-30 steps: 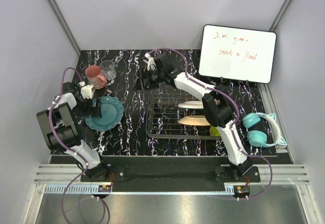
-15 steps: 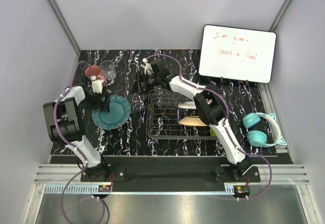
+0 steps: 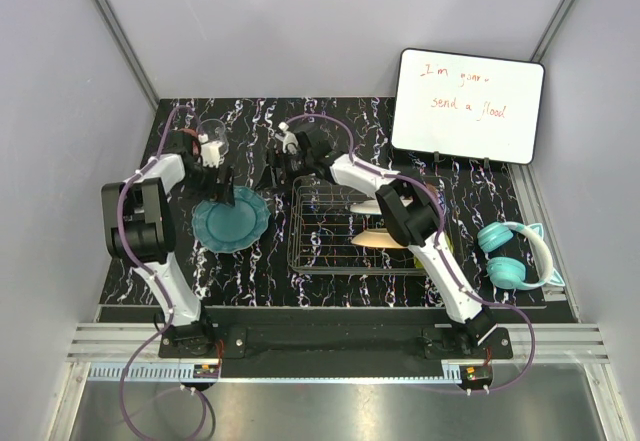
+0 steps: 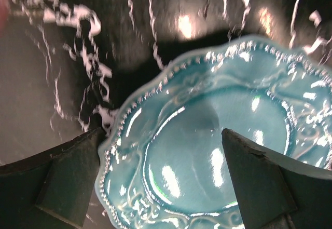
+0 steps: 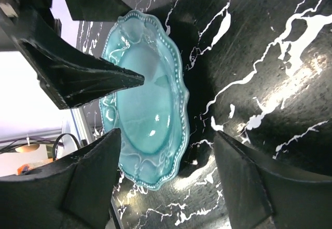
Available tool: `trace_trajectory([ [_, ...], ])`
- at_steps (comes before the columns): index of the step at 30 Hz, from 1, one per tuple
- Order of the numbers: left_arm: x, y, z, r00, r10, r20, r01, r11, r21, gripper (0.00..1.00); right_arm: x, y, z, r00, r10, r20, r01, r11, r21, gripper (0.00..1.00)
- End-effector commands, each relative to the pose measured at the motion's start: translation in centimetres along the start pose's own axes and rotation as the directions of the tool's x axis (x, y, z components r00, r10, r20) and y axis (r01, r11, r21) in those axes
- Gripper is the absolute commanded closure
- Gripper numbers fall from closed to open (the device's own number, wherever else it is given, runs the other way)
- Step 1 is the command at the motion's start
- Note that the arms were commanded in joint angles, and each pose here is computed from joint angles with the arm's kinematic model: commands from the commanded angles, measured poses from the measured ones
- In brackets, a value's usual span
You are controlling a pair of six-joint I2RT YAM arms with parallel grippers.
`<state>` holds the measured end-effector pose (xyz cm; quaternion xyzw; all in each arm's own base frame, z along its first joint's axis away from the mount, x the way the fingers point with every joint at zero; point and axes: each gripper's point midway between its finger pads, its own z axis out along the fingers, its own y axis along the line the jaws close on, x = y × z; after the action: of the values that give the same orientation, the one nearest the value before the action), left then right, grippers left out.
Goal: Load the mixed dishes into the dish rack
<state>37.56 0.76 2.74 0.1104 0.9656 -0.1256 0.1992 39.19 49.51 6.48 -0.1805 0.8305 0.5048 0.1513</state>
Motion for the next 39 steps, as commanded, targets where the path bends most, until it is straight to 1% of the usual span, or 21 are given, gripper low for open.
trace_trajectory([
  [1,-3.1,-1.0,0.0,0.998,-0.011,0.068,0.008,0.999,0.052,0.01,-0.1,0.1,0.6,1.0,0.005,-0.001,-0.005,0.999,-0.049,0.23],
  [4,-3.9,-0.9,-1.0,0.997,-0.009,0.079,0.005,0.999,0.049,0.01,0.3,-0.7,0.7,1.0,0.02,-0.01,-0.021,0.999,-0.045,0.23],
  [7,-4.3,-0.8,-4.2,0.995,0.014,0.1,-0.018,0.999,0.04,0.01,0.3,-1.5,0.7,0.999,0.031,-0.011,-0.032,0.999,-0.044,0.23],
  [8,-3.6,-0.7,-5.0,0.996,0.02,0.086,-0.023,0.999,0.034,0.01,0.3,-1.5,0.7,0.999,0.034,-0.011,-0.034,0.998,-0.051,0.23],
  [9,-3.6,-0.7,-6.6,0.992,0.065,0.106,-0.067,0.998,0.016,0.01,0.2,-1.5,0.8,0.999,0.033,-0.011,-0.034,0.998,-0.055,0.23],
  [10,-2.6,-0.3,-7.3,0.993,0.067,0.097,-0.068,0.998,0.009,0.01,0.4,-1.9,1.0,0.999,0.044,-0.015,-0.044,0.997,-0.057,0.23],
  [11,-1.3,-0.2,-7.9,0.995,0.07,0.065,-0.071,0.997,0.005,0.01,0.4,-1.7,1.2,0.999,0.044,-0.018,-0.045,0.997,-0.069,0.23],
  [12,-0.6,-0.1,-8.8,0.99,0.126,0.057,-0.126,0.992,-0.005,0.01,0.5,-2.1,1.4,0.999,0.049,-0.019,-0.05,0.996,-0.071,0.23],
  [13,1.1,0.2,-9.0,0.991,0.132,0.019,-0.132,0.991,-0.003,0.01,0.7,-2.2,1.6,0.998,0.059,-0.023,-0.061,0.995,-0.074,0.23],
  [14,3.1,0.2,-9.3,0.989,0.138,-0.046,-0.138,0.99,0.004,0.01,0.5,-2.1,1.7,0.998,0.058,-0.022,-0.06,0.995,-0.081,0.23],
  [15,4.4,0.4,-9.7,0.977,0.197,-0.077,-0.196,0.98,0.012,0.01,0.6,-2.3,1.8,0.998,0.061,-0.024,-0.063,0.995,-0.083,0.24],
  [17,7.8,0.9,-10.0,0.968,0.193,-0.159,-0.19,0.981,0.035,0.01,0.8,-2.6,2.1,0.997,0.07,-0.03,-0.072,0.994,-0.084,0.24],
  [18,8.6,1.3,-10.2,0.956,0.236,-0.177,-0.233,0.972,0.036,0.01,1.0,-2.9,2.2,0.997,0.075,-0.034,-0.077,0.994,-0.083,0.24],
  [20,10.9,2.1,-10.2,0.938,0.252,-0.239,-0.254,0.967,0.023,0.01,1.0,-2.8,2.3,0.997,0.071,-0.036,-0.074,0.993,-0.089,0.25],
  [22,12.4,1.8,-9.9,0.911,0.302,-0.281,-0.301,0.952,0.05,0.01,1.0,-2.8,2.3,0.997,0.073,-0.037,-0.076,0.993,-0.093,0.25],
  [24,13.6,1.8,-9.5,0.878,0.342,-0.335,-0.341,0.938,0.063,0.01,1.0,-2.6,2.4,0.997,0.067,-0.041,-0.071,0.992,-0.101,0.24],
  [25,14.4,1.1,-8.9,0.852,0.371,-0.369,-0.365,0.927,0.089,0.01,0.9,-2.7,2.3,0.997,0.065,-0.04,-0.069,0.992,-0.102,0.24],
  [27,14.7,1.0,-8.1,0.824,0.4,-0.401,-0.401,0.912,0.085,0.01,0.9,-2.5,2.4,0.997,0.062,-0.044,-0.066,0.992,-0.11,0.24],
  [28,14.5,1.1,-7.9,0.823,0.4,-0.402,-0.403,0.911,0.082,0.01,0.9,-2.6,2.5,0.997,0.063,-0.045,-0.068,0.992,-0.11,0.24],
  [35,11.7,1.8,-6.1,0.863,0.353,-0.362,-0.361,0.931,0.048,0.01,1.0,-2.6,2.5,0.997,0.066,-0.048,-0.071,0.991,-0.115,0.25],
  [39,9.5,2.1,-4.7,0.887,0.333,-0.32,-0.342,0.939,0.03,0.01,1.3,-2.9,2.6,0.996,0.076,-0.056,-0.082,0.989,-0.121,0.26],
])
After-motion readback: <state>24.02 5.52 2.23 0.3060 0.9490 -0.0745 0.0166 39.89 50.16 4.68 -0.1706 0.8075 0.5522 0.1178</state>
